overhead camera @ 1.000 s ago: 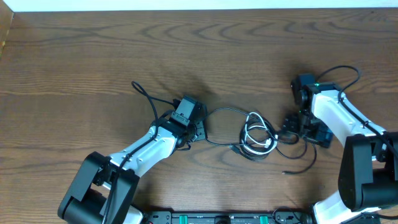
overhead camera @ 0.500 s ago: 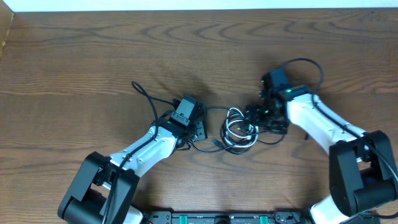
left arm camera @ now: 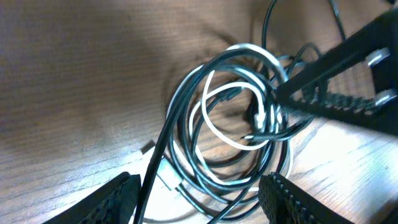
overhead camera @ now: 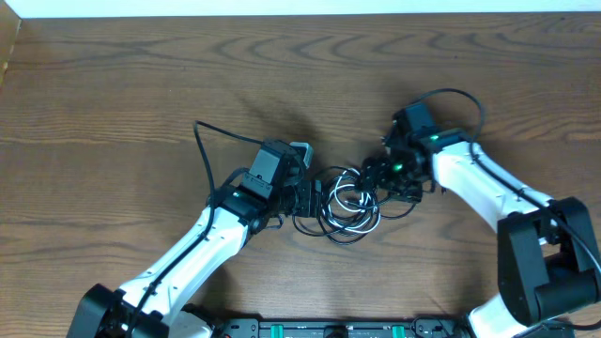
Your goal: Untangle cables
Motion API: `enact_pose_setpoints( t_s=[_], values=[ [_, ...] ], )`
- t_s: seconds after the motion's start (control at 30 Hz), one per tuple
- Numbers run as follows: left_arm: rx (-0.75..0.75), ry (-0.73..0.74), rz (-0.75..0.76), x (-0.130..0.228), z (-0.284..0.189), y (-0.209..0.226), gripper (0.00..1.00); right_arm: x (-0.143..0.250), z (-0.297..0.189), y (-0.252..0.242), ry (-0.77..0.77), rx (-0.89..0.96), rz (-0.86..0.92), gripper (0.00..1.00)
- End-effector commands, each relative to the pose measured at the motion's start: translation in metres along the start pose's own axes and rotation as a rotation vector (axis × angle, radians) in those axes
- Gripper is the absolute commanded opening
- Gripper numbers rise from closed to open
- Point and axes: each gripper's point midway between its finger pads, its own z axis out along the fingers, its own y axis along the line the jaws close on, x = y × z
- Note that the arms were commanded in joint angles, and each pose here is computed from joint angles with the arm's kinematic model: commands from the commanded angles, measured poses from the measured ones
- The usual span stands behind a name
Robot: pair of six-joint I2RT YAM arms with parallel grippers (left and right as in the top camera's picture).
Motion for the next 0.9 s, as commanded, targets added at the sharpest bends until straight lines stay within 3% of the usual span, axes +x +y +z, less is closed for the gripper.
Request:
enact_pose_setpoints(
  t_s=[0.0,0.2,0.37,0.47,0.87],
  values=[
    [0.007,0.053,0.035,0.011,0.011,0.002,0.66,-0.004,-0.013,0.002,0.029,-0.098,0.055,0.81],
    [0.022,0.080,0.049,0.017,0.028,-0.005,0.66,0.005,-0.019,-0.016,0.077,-0.067,0.130,0.85],
    [0.034,0.101,0.079,0.025,0.039,-0.013,0.67,0.011,-0.016,-0.017,0.092,-0.033,0.125,0.69],
    [0.036,0.105,0.085,0.027,0.041,-0.015,0.68,0.013,-0.013,-0.021,0.079,0.026,0.157,0.53],
    [-0.082,0.062,0.010,0.020,0.041,0.005,0.67,0.017,-0.002,-0.027,0.000,0.220,0.202,0.45]
  ],
)
